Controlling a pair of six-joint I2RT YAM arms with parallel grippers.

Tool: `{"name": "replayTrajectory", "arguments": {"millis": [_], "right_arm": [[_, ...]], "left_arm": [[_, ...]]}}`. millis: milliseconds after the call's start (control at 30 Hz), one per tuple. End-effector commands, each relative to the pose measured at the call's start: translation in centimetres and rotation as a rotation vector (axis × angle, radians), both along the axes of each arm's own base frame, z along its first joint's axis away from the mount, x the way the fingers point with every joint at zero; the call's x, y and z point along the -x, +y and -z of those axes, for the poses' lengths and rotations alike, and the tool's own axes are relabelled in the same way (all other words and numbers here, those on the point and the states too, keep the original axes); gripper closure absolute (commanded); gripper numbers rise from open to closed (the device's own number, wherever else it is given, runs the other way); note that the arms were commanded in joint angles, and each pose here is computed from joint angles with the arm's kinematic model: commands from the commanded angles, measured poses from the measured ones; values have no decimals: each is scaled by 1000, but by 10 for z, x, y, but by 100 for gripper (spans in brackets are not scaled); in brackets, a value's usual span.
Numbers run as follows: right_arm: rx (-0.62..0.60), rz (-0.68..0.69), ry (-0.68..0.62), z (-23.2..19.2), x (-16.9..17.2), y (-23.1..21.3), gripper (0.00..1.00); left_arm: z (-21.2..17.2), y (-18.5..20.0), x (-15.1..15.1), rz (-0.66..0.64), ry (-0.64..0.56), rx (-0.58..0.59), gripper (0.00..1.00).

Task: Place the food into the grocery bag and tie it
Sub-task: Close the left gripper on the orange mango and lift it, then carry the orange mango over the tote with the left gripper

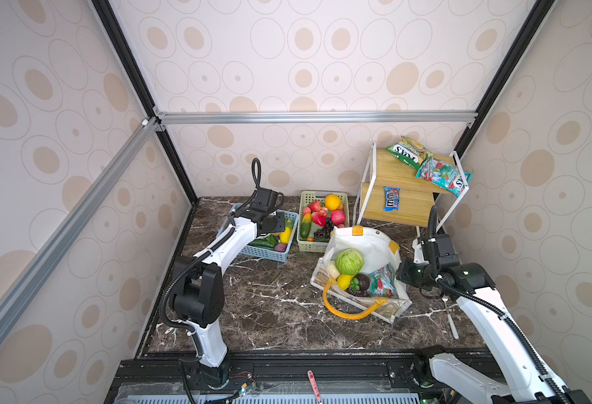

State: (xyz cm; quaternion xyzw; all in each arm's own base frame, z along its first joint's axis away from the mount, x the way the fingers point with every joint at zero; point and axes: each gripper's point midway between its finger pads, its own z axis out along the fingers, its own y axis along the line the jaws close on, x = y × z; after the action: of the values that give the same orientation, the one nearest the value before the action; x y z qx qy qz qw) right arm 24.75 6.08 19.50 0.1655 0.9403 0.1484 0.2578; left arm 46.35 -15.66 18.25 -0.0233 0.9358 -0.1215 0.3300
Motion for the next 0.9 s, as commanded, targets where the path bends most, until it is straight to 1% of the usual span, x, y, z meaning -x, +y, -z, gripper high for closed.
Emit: {"name": "replayTrajectory", "arguments": {"millis": [0, 167, 300, 467, 500, 667, 867], "right_arm": [[-11, -4, 19, 4, 2, 2, 91], [-9, -2, 18, 4, 1, 2, 91], [-11, 1, 20, 4, 1, 2, 91], [-12, 3, 20, 5, 1, 2, 91], [-12, 3, 20, 5, 1, 2, 91], [-19, 7, 21, 5, -1, 3, 91], [-32, 13, 25, 4, -3, 5, 91]], "left_arm": [[-47, -14, 0, 40, -77, 127, 54], [-72, -28, 10, 98, -108, 214, 54], [-91, -48, 22, 187, -116, 320, 55], [-116, -68, 40, 265, -149, 387, 55], [-122, -76, 47, 299, -151, 412, 55], [-139, -109, 74, 399, -159, 463, 54], [-152, -146, 103, 489, -158, 506, 54]]}}
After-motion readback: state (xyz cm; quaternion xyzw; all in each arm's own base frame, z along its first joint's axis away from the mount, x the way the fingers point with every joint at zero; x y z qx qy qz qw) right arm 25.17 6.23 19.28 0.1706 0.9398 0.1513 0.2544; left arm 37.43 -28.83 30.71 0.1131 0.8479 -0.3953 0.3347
